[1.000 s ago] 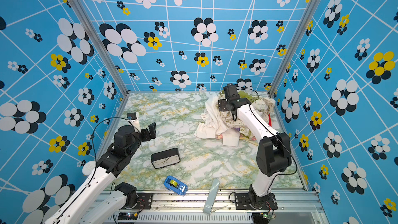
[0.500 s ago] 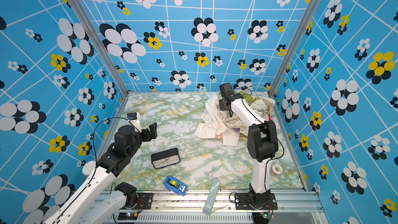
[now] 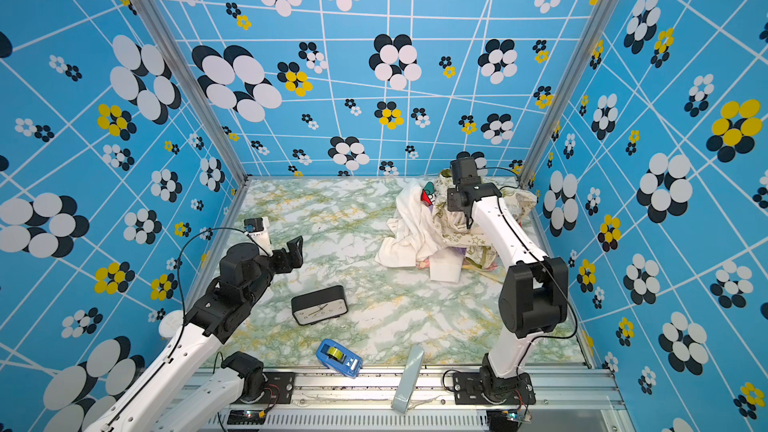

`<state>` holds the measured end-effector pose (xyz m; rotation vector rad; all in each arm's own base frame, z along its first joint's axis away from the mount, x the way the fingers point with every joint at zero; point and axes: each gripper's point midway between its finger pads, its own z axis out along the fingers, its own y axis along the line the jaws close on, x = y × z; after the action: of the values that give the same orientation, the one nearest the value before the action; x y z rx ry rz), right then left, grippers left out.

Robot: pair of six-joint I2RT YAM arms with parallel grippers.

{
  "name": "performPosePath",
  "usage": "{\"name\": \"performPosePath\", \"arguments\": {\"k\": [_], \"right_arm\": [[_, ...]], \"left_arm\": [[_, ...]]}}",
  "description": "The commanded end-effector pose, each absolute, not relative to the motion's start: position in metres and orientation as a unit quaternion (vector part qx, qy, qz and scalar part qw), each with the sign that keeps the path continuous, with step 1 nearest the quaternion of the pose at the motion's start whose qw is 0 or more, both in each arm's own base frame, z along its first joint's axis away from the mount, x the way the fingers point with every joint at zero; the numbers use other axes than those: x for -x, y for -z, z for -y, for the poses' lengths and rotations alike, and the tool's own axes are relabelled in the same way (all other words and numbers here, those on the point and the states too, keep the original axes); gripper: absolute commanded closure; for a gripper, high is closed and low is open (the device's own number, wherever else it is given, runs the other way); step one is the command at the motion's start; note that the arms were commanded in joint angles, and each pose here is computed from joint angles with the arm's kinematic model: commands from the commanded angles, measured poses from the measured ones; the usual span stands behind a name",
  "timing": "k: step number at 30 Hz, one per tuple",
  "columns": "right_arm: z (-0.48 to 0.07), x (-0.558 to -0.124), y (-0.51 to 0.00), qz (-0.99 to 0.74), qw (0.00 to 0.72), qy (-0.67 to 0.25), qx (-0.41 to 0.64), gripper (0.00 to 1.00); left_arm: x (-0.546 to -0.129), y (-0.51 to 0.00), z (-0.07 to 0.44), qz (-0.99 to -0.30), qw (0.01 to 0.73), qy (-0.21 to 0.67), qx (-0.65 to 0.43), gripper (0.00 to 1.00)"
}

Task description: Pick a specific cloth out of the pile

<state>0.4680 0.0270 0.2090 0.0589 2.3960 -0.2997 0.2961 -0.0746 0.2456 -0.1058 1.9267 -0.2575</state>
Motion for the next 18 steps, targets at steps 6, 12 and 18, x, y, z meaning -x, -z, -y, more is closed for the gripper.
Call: {"name": "performPosePath", "arguments": {"k": [6, 12, 18], "right_arm": [[-0.015, -0.459, -0.124, -0.955, 0.263, 0.139, -0.018, 1.0], [-0.023, -0.463, -0.078, -0.972, 0.197, 0.126, -0.006, 0.79], [-0.03, -0.459, -0.116, -0.964, 0.246, 0.095, -0.015, 0.48]], "left_arm": [[-0.292, -0.248, 0.078, -0.817, 0.563, 0.12, 0.046, 0.06], [-0.291, -0.248, 0.078, -0.818, 0.562, 0.117, 0.046, 0.06], [-0.291, -0.25, 0.078, -0.817, 0.562, 0.117, 0.045, 0.06]]}}
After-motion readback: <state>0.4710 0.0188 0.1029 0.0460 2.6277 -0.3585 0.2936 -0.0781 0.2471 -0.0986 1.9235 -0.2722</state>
